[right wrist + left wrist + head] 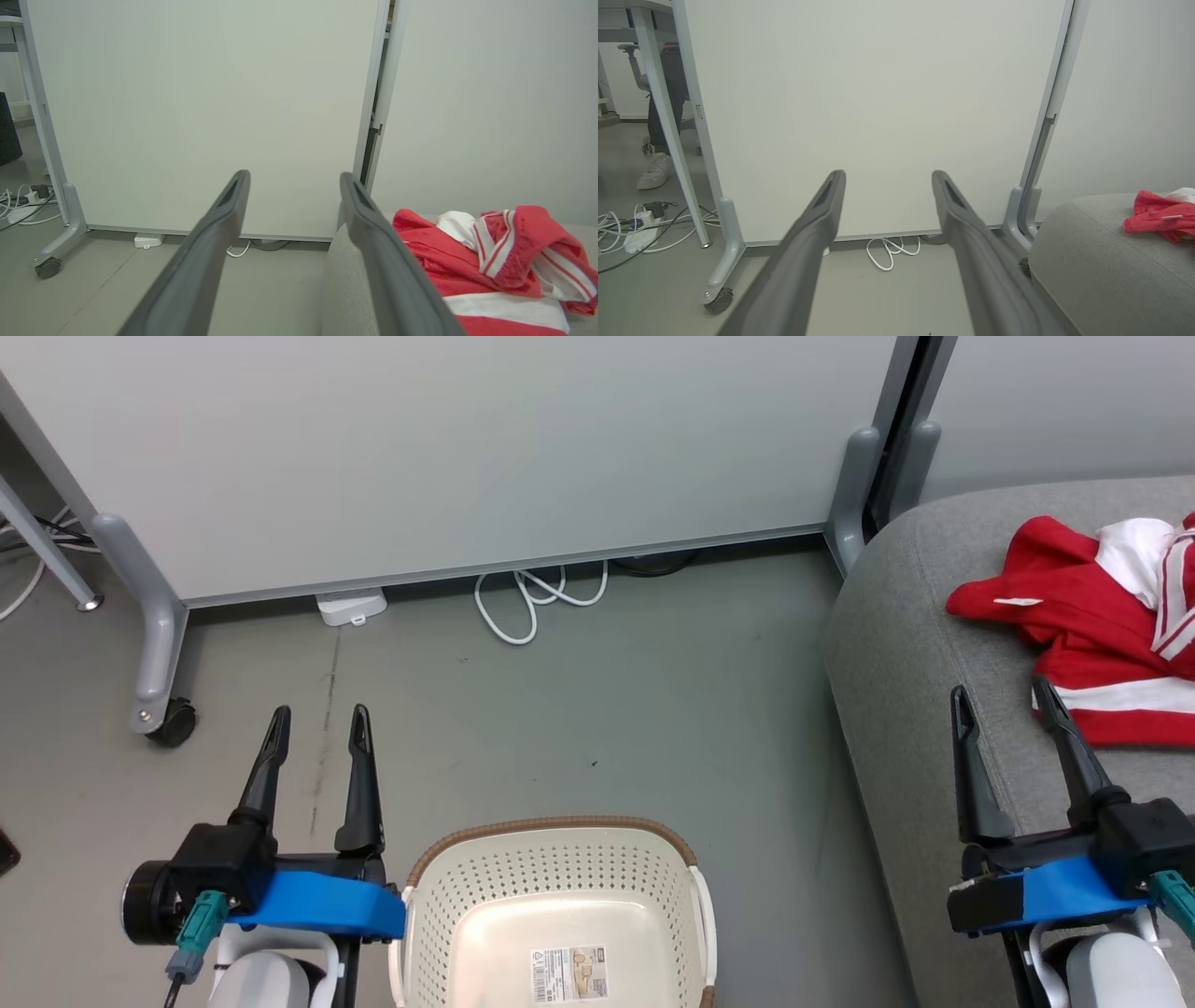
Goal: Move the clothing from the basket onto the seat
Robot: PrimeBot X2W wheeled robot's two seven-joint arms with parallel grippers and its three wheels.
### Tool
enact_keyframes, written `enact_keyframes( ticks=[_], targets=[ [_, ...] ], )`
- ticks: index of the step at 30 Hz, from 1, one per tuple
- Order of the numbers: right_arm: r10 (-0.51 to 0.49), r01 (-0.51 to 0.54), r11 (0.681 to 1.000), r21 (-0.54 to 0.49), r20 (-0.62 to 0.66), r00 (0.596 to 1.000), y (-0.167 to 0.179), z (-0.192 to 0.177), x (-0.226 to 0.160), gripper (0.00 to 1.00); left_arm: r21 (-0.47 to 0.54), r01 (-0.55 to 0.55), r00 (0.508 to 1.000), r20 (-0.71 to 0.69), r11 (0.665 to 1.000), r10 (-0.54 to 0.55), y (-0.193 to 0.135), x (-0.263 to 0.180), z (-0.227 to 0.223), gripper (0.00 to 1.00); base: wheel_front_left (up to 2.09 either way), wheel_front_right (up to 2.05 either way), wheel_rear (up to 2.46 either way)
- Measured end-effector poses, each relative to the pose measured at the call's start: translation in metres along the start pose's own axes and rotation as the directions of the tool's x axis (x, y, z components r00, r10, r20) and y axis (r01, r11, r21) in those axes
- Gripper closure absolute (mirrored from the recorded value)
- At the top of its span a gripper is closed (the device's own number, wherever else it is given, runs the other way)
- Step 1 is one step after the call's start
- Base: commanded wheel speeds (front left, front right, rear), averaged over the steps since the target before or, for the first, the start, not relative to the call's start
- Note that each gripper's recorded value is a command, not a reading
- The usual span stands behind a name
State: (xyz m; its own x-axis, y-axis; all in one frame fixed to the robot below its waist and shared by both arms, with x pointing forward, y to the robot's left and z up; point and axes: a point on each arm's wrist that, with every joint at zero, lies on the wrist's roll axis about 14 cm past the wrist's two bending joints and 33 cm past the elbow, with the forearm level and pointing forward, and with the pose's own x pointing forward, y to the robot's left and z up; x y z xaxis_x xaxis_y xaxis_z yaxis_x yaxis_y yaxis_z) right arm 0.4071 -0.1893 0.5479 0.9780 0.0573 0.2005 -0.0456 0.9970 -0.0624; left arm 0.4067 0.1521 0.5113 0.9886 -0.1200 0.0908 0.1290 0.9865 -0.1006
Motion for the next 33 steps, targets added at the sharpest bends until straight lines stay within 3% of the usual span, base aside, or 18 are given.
enact_keyframes(
  ticks=[11, 31, 32, 33],
  targets=[
    [0.018, -0.017, 0.999, 0.03, -0.033, 0.999, 0.01, -0.009, -0.013, 0.0, -0.006, -0.061, 0.998, -0.022, 0.998, 0.061, 0.019, -0.029, -0.006, 0.0, 0.0, 0.0, 0.0],
    [0.028, -0.022, 0.996, 0.083, -0.071, 0.997, 0.016, -0.021, -0.02, 0.0, -0.002, -0.099, 0.995, -0.032, 0.995, 0.099, 0.03, -0.041, -0.009, 0.0, 0.0, 0.0, 0.0],
    [0.029, -0.023, 0.996, 0.083, -0.072, 0.997, 0.017, -0.021, -0.02, 1.0, 0.0, -0.097, 0.995, -0.033, 0.995, 0.097, 0.029, -0.041, -0.009, 1.0, 0.0, 0.0, 0.0],
    [0.029, -0.022, 0.996, 0.084, -0.081, 0.996, 0.017, -0.024, -0.021, 1.0, -0.002, -0.098, 0.994, -0.043, 0.995, 0.098, 0.029, -0.042, -0.012, 1.0, 0.0, 0.0, 0.0]
  ],
)
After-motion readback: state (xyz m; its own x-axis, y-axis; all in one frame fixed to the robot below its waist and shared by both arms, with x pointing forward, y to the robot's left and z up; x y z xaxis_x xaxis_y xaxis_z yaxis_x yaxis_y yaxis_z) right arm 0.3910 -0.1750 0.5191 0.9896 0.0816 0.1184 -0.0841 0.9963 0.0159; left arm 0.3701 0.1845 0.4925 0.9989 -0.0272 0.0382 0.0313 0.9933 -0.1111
